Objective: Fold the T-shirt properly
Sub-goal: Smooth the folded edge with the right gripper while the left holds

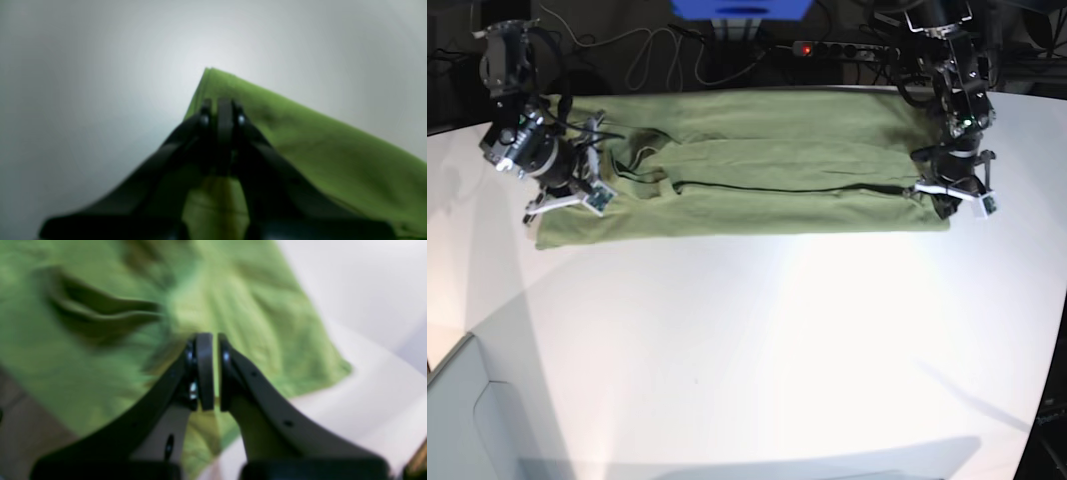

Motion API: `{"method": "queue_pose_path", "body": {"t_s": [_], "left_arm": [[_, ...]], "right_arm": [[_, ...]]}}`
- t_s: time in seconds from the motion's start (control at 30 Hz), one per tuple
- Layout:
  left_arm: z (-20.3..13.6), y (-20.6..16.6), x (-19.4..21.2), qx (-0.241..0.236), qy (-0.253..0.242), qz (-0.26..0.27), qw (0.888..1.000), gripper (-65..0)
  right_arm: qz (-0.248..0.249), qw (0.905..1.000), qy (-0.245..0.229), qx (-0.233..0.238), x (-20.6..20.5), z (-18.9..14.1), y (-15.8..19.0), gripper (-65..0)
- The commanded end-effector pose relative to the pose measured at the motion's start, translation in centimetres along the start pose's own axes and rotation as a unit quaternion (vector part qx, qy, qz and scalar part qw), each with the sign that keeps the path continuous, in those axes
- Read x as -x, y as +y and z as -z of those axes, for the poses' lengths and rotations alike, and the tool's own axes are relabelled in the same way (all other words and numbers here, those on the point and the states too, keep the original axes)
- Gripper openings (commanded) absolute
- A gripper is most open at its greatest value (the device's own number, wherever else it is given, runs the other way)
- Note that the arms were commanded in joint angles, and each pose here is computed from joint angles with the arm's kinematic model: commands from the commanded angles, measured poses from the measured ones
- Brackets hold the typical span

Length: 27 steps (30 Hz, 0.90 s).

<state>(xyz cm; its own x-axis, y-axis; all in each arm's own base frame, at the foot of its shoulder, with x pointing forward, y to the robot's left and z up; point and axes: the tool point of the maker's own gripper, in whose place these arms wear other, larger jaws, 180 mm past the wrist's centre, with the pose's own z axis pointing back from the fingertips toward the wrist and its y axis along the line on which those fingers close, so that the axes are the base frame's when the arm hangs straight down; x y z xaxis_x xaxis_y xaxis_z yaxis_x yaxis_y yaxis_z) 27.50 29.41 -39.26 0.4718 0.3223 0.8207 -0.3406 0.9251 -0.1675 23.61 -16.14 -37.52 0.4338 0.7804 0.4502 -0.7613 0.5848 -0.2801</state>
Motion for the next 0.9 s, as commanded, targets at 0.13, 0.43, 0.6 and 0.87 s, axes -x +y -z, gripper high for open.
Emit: {"method": "queue_pose_path", "body": {"t_s": [0.13,0.43,0.6,0.87], "left_arm": [[-0.5,-0.2,-1.9,0.004,-0.030,0.008,1.000,-65.0],[-1.2,0.0,-1.9,0.003,-0.032,0.013,0.999,-43.3],[-3.3,-1.3,-4.1,0.019,-0.065,0.035,0.997,-41.5],[-2.9,-2.1,-5.6,0.026,-0.084,0.032,0.996,-41.5]], "right_arm": [[0.000,0.9996,-0.019,0.022,-1.0,-0.7,-1.8,-64.8],[0.004,0.9994,-0.026,0.023,-1.5,-0.5,-1.8,-64.8],[0.003,0.9992,-0.030,0.028,-1.9,-0.6,-2.3,-64.7],[0.019,0.9988,-0.036,0.026,-2.3,0.1,-2.4,-64.7]]}}
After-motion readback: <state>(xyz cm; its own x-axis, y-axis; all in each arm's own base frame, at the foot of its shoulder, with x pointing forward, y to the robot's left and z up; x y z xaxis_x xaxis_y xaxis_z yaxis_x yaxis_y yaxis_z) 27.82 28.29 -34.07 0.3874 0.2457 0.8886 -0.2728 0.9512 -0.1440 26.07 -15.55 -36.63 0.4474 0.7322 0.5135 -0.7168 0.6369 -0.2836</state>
